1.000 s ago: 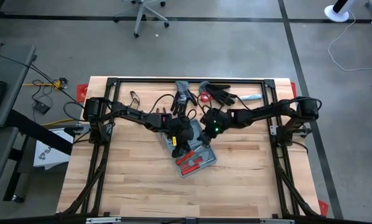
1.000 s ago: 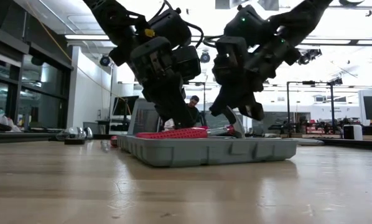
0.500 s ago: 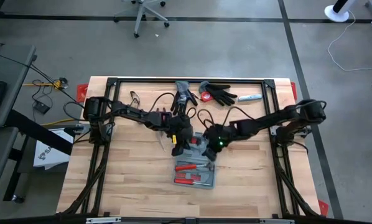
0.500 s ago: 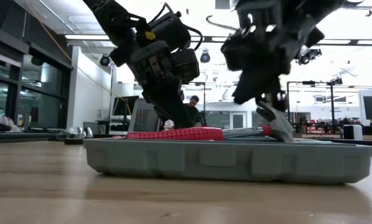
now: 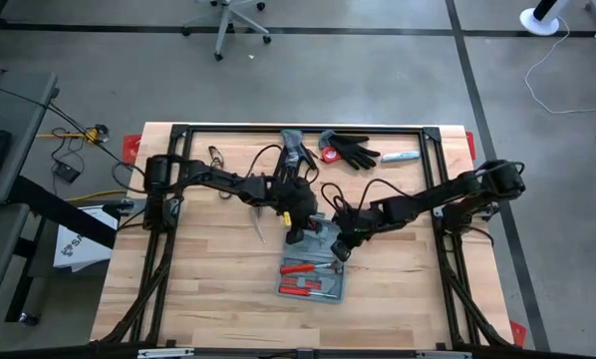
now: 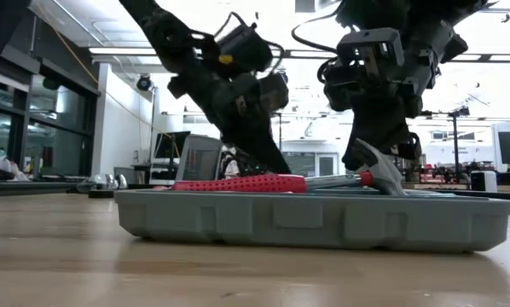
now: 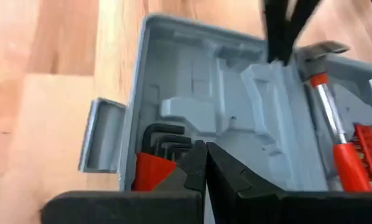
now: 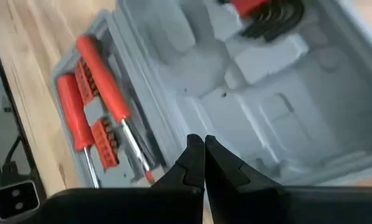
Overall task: Prefit tool cases
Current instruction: Put the orange hammer into the gray tool box
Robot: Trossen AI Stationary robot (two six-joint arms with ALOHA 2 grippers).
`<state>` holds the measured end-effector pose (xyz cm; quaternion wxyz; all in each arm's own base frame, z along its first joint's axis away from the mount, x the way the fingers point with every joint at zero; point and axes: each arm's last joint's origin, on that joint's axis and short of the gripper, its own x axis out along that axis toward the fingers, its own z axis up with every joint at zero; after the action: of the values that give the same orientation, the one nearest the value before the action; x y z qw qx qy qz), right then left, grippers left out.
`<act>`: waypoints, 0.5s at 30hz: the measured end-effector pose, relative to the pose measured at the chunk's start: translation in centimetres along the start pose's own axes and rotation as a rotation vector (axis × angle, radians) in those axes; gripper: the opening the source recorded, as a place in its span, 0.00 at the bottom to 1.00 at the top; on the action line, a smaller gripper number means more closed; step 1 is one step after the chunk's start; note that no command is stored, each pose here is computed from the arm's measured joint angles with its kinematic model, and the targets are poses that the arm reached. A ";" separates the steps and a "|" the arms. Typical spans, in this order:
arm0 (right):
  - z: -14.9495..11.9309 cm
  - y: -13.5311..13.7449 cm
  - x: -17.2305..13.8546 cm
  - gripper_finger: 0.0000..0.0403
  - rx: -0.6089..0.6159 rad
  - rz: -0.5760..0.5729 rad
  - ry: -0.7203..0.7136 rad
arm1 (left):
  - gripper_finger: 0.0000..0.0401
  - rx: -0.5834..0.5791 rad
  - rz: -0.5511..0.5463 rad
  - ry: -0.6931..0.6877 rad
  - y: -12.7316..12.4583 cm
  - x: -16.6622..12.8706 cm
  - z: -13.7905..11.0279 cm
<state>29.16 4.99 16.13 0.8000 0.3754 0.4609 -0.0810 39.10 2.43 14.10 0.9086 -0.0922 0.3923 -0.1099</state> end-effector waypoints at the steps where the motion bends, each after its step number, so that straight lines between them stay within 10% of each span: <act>1: 0.0 0.1 0.0 0.00 -0.001 0.008 0.001 | 0.00 -0.006 -0.013 0.009 0.2 0.5 0.0; 15: -0.5 1.4 0.0 0.00 -0.017 0.127 0.035 | 0.00 -0.056 0.064 0.050 2.5 3.5 1.5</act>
<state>29.52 6.33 16.70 0.7987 0.3982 0.4507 -0.0198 42.83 3.97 12.07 0.8985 -0.1023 0.4207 -0.0720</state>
